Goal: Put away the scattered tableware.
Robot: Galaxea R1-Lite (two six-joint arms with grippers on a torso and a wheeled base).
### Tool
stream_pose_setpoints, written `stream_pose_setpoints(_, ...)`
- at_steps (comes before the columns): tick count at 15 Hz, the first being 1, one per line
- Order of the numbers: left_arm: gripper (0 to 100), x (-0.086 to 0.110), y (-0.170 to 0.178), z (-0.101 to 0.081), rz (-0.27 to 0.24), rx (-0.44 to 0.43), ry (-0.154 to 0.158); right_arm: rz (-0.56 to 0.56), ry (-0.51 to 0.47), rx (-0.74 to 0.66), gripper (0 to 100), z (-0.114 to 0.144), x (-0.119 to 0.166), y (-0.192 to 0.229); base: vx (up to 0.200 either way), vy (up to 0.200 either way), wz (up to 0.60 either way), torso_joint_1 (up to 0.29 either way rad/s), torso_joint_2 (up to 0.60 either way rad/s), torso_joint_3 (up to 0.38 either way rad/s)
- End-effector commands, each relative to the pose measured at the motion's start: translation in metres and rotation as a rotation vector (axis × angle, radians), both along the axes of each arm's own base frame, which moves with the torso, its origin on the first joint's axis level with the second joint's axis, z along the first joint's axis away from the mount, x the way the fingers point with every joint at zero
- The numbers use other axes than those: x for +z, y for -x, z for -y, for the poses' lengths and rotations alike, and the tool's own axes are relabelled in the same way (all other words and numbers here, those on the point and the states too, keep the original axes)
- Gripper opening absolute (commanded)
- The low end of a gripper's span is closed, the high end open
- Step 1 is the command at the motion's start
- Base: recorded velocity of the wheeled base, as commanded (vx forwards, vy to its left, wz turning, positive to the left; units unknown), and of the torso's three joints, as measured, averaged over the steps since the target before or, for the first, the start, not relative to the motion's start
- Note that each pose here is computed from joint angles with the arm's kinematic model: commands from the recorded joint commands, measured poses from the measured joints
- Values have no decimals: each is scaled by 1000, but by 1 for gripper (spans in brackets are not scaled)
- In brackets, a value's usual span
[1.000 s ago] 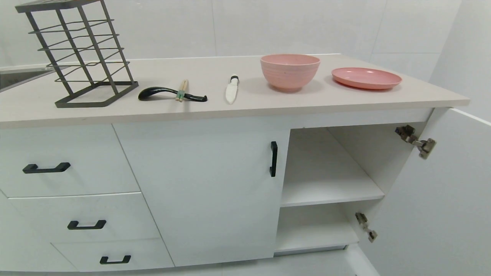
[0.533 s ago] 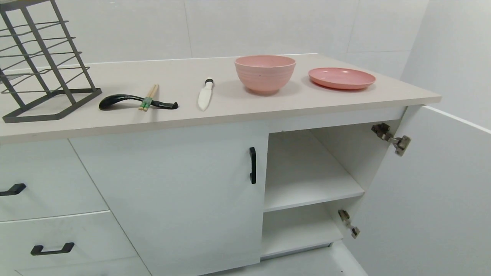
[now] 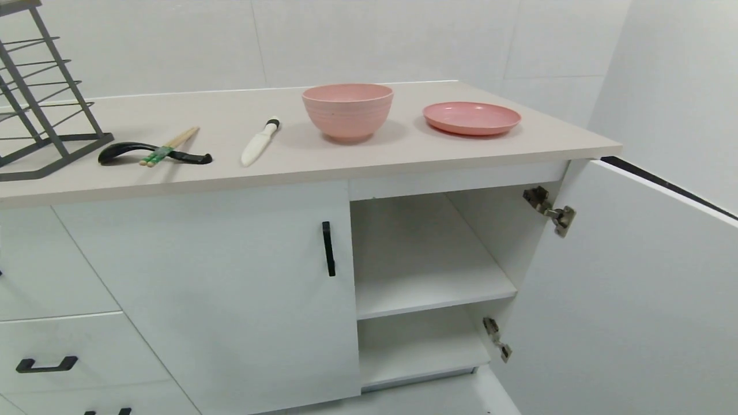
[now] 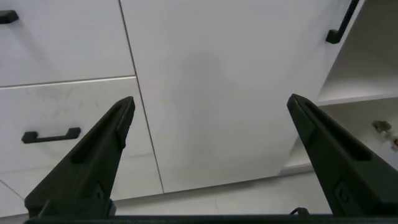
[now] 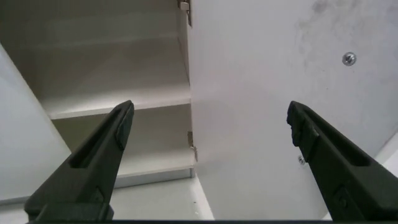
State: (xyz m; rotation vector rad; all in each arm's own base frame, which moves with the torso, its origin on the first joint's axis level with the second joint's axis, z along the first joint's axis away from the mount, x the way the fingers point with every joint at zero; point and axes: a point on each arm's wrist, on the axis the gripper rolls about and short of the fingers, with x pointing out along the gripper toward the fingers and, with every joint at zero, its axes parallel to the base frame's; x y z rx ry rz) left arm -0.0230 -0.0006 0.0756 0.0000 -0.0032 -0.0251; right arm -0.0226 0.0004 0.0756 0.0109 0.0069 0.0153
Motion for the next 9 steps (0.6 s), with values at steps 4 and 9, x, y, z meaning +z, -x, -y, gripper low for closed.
stream_pose_setpoints(4, 100, 0, 0, 0, -2, 1, 0, -1, 2, -5, 100, 0, 0, 0, 0, 0, 600, 1, 1, -2)
stream_pose_setpoints(9, 100, 0, 0, 0, -2, 2, 2, -1, 2, -2, 100, 0, 0, 0, 0, 0, 120, 0, 0, 1)
